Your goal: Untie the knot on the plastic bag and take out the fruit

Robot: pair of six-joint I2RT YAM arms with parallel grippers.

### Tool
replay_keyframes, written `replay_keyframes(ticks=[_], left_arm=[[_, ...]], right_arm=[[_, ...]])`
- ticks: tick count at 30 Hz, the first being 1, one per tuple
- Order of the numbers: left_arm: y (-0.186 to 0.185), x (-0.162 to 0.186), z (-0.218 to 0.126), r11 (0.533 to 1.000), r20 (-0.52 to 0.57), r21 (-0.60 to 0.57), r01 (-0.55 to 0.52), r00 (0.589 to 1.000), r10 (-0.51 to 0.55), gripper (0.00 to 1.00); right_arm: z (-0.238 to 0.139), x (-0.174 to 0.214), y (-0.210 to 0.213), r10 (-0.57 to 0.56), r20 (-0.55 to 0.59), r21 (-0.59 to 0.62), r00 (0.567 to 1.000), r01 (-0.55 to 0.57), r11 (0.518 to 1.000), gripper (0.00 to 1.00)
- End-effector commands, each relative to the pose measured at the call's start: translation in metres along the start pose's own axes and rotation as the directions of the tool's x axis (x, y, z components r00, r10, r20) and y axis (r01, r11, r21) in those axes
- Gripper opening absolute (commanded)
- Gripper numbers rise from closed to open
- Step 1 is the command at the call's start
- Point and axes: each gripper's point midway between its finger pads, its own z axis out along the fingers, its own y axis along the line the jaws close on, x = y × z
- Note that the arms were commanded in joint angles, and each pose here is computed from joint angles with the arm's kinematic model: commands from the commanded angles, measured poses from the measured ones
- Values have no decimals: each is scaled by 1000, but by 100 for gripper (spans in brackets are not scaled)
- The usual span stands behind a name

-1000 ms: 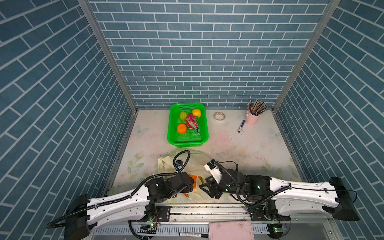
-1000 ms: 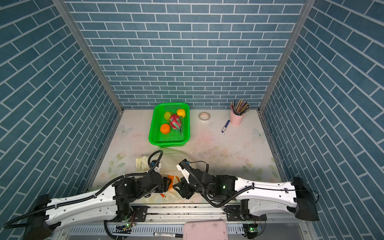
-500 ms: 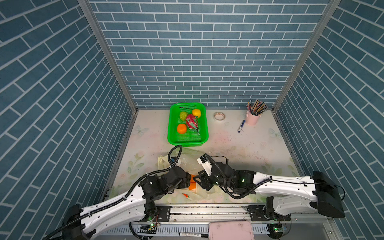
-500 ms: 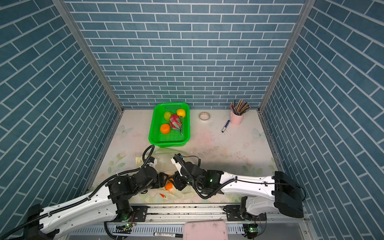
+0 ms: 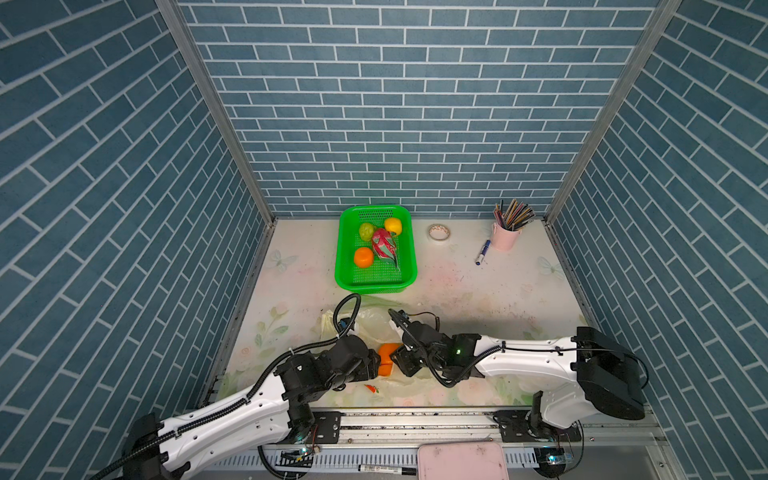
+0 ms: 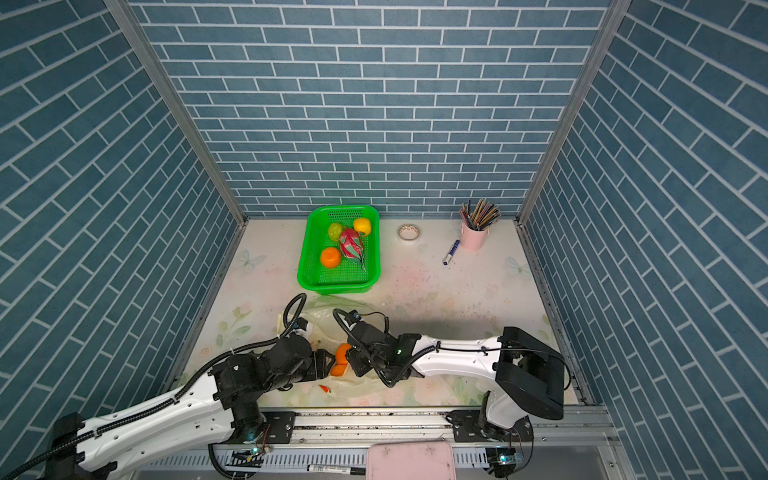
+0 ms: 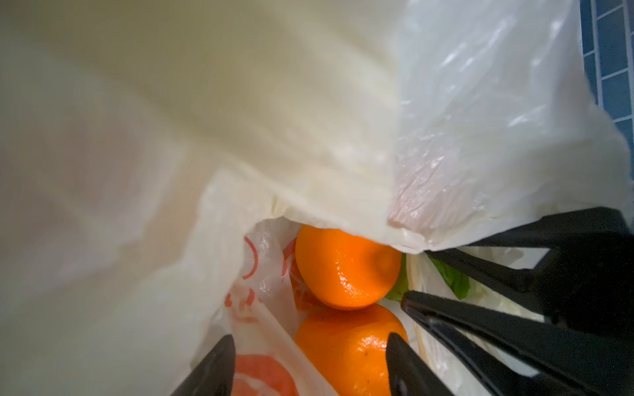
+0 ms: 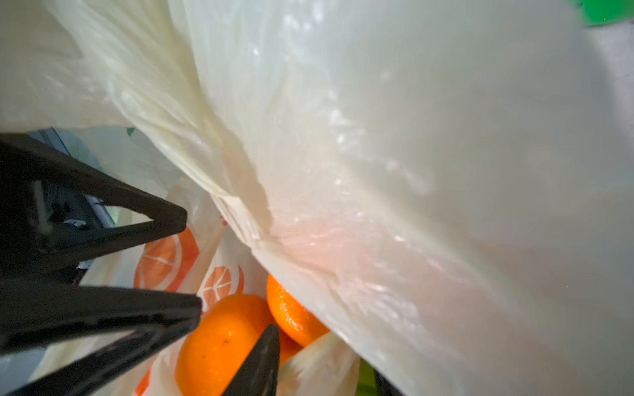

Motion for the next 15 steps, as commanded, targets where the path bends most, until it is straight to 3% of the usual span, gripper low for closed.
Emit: replay_keyframes(ticks=[1,4,7,15], left_arm=[[4,5,5,1000,-15,2,-18,1000,18,70],[-1,13,13,998,-49,35,-45,998,47,70],[-6,20,17,997,-82,59,-57,995,62,70],[-19,18,4,990,-55,102,-93,994,99,50]], right_arm=[[8,44,-11,-78,-113,-6,990,78,997,46],[13,60,-17,-104,-154,2,983,105,994,47],[13,48,-13,-115,-144,13,983,118,993,50],[6,-6,-2,-70,-36,72,997,73,995,68]])
